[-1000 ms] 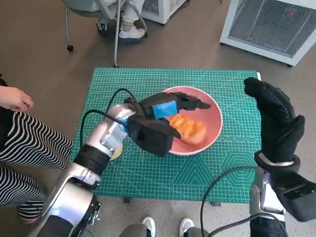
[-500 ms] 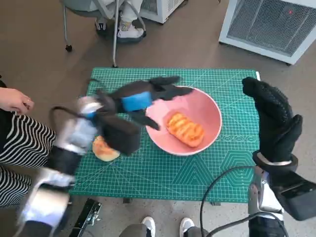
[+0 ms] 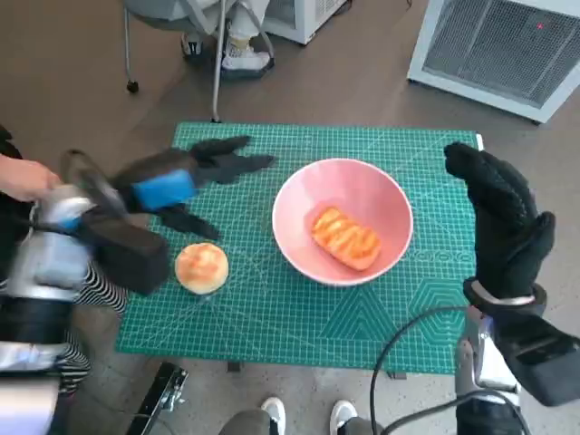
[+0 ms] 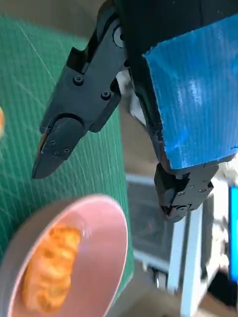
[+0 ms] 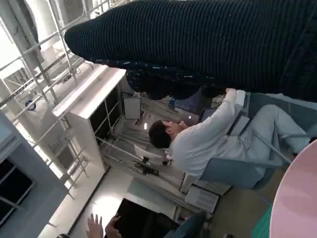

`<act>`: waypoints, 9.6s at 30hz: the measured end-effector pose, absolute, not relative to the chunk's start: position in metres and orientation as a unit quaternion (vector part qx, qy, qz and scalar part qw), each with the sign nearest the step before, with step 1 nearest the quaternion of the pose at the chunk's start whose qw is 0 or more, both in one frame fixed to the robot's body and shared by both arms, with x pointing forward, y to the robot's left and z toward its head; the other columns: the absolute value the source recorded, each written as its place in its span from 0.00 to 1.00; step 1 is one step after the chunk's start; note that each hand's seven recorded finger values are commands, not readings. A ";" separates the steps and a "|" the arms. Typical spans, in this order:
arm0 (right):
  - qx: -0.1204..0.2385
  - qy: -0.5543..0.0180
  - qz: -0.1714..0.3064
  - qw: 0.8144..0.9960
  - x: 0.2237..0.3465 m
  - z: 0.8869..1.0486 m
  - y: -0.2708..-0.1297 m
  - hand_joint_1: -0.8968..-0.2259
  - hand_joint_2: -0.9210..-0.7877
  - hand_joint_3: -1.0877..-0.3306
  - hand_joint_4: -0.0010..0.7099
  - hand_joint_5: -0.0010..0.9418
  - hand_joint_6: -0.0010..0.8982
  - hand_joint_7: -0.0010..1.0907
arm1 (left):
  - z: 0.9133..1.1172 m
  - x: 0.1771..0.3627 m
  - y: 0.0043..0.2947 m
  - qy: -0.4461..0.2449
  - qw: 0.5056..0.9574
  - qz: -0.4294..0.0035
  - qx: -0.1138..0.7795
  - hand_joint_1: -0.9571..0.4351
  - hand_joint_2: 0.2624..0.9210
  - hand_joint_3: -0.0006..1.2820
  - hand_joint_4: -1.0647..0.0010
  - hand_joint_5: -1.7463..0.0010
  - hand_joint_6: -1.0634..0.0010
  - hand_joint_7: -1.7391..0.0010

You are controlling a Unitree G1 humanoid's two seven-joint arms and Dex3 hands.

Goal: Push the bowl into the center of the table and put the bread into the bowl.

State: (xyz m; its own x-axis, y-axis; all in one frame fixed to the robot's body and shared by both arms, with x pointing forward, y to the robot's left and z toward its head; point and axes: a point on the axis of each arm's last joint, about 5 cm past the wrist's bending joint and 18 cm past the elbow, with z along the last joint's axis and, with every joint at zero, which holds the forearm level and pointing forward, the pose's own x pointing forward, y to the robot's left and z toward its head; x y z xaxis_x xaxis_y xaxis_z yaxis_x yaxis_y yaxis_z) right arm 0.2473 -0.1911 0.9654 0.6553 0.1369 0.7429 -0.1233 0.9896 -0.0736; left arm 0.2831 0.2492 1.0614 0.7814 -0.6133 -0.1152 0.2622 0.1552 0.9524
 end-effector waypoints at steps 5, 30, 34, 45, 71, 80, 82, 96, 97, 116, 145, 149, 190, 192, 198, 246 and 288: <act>-0.006 -0.407 0.072 0.910 0.248 0.965 -0.191 0.29 0.00 0.44 0.17 0.00 0.01 0.46 | 1.058 0.276 0.255 -0.134 0.745 -0.303 0.579 0.49 0.77 0.00 0.90 0.99 0.75 0.98; -0.002 -0.407 0.080 0.910 0.248 0.964 -0.195 0.31 0.00 0.44 0.17 0.00 0.01 0.47 | 1.019 0.278 0.266 -0.015 0.753 -0.354 0.555 0.55 0.75 0.00 0.88 1.00 0.74 0.99; -0.003 -0.409 0.081 0.909 0.248 0.965 -0.196 0.31 0.00 0.44 0.17 0.00 0.01 0.47 | 1.006 0.280 0.266 0.010 0.754 -0.355 0.552 0.55 0.74 0.00 0.88 1.00 0.74 0.99; -0.006 -0.409 0.081 0.909 0.247 0.967 -0.197 0.31 0.00 0.44 0.17 0.00 0.00 0.48 | 0.987 0.287 0.260 0.048 0.749 -0.356 0.556 0.56 0.74 0.00 0.84 0.99 0.73 0.99; -0.016 -0.405 0.080 0.911 0.244 0.971 -0.203 0.30 0.00 0.44 0.17 0.00 0.00 0.47 | 0.969 0.292 0.251 0.082 0.733 -0.333 0.588 0.67 0.80 0.03 0.38 0.94 0.41 0.86; -0.018 -0.403 0.080 0.912 0.244 0.972 -0.203 0.30 0.00 0.44 0.17 0.00 0.00 0.47 | 0.971 0.289 0.247 0.064 0.733 -0.333 0.590 0.45 0.97 0.08 0.34 0.58 0.40 0.31; -0.018 -0.403 0.080 0.912 0.244 0.972 -0.203 0.30 0.00 0.44 0.17 0.00 0.00 0.47 | 0.971 0.289 0.247 0.060 0.734 -0.331 0.590 0.53 0.98 0.08 0.34 0.50 0.42 0.29; -0.017 -0.399 0.082 0.913 0.244 0.971 -0.203 0.31 0.00 0.44 0.18 0.01 0.01 0.48 | 0.966 0.286 0.249 0.047 0.737 -0.326 0.590 0.69 0.97 0.07 0.30 0.34 0.42 0.34; -0.017 -0.399 0.082 0.913 0.244 0.972 -0.203 0.31 0.00 0.44 0.18 0.01 0.01 0.48 | 0.966 0.286 0.249 0.047 0.738 -0.326 0.590 0.69 0.97 0.07 0.30 0.35 0.42 0.34; -0.016 -0.396 0.083 0.915 0.244 0.972 -0.203 0.31 0.00 0.45 0.19 0.01 0.01 0.48 | 0.966 0.283 0.253 0.042 0.733 -0.327 0.596 0.69 0.97 0.06 0.30 0.37 0.42 0.32; -0.010 -0.396 0.082 0.915 0.243 0.971 -0.201 0.31 0.00 0.45 0.19 0.00 0.00 0.48 | 1.004 0.286 0.239 -0.058 0.743 -0.305 0.593 0.69 0.96 0.04 0.24 0.42 0.39 0.33; -0.010 -0.395 0.081 0.915 0.243 0.971 -0.201 0.31 0.00 0.45 0.19 0.00 0.00 0.48 | 1.013 0.288 0.236 -0.076 0.743 -0.300 0.594 0.69 0.97 0.04 0.25 0.41 0.41 0.32; -0.002 -0.396 0.049 0.917 0.231 0.965 -0.194 0.30 0.00 0.44 0.20 0.01 0.01 0.50 | 1.079 0.346 0.108 -0.245 0.741 -0.326 0.534 0.69 0.98 0.01 0.27 0.39 0.36 0.35; -0.002 -0.396 0.048 0.917 0.231 0.966 -0.194 0.30 0.00 0.44 0.20 0.01 0.01 0.51 | 1.074 0.349 0.102 -0.240 0.738 -0.334 0.535 0.69 0.98 0.01 0.26 0.39 0.36 0.36; -0.001 -0.399 0.043 0.916 0.230 0.968 -0.194 0.29 0.00 0.44 0.20 0.01 0.01 0.51 | 1.065 0.354 0.087 -0.225 0.734 -0.354 0.533 0.69 1.00 0.02 0.30 0.37 0.38 0.34; -0.037 -0.423 0.045 0.904 0.247 1.004 -0.199 0.36 0.00 0.47 0.22 0.01 0.02 0.46 | 1.001 0.340 0.132 -0.332 0.895 -0.298 0.024 0.09 1.00 0.46 0.99 1.00 0.86 0.98; -0.059 -0.434 0.094 0.894 0.271 1.031 -0.183 0.34 0.00 0.46 0.20 0.00 0.04 0.40 | 0.987 0.300 0.133 -0.404 0.877 -0.244 -0.092 0.12 1.00 0.32 0.97 0.99 0.89 0.93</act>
State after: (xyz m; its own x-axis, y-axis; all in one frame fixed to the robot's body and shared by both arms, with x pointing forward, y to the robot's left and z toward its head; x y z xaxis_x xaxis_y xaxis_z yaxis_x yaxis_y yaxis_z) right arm 0.2707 -0.1826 1.0309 0.6057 0.2187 0.7651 -0.1161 0.9755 -0.1869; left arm 0.3000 0.1330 0.9869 0.5539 -0.3540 0.7536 0.5033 0.8634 0.0357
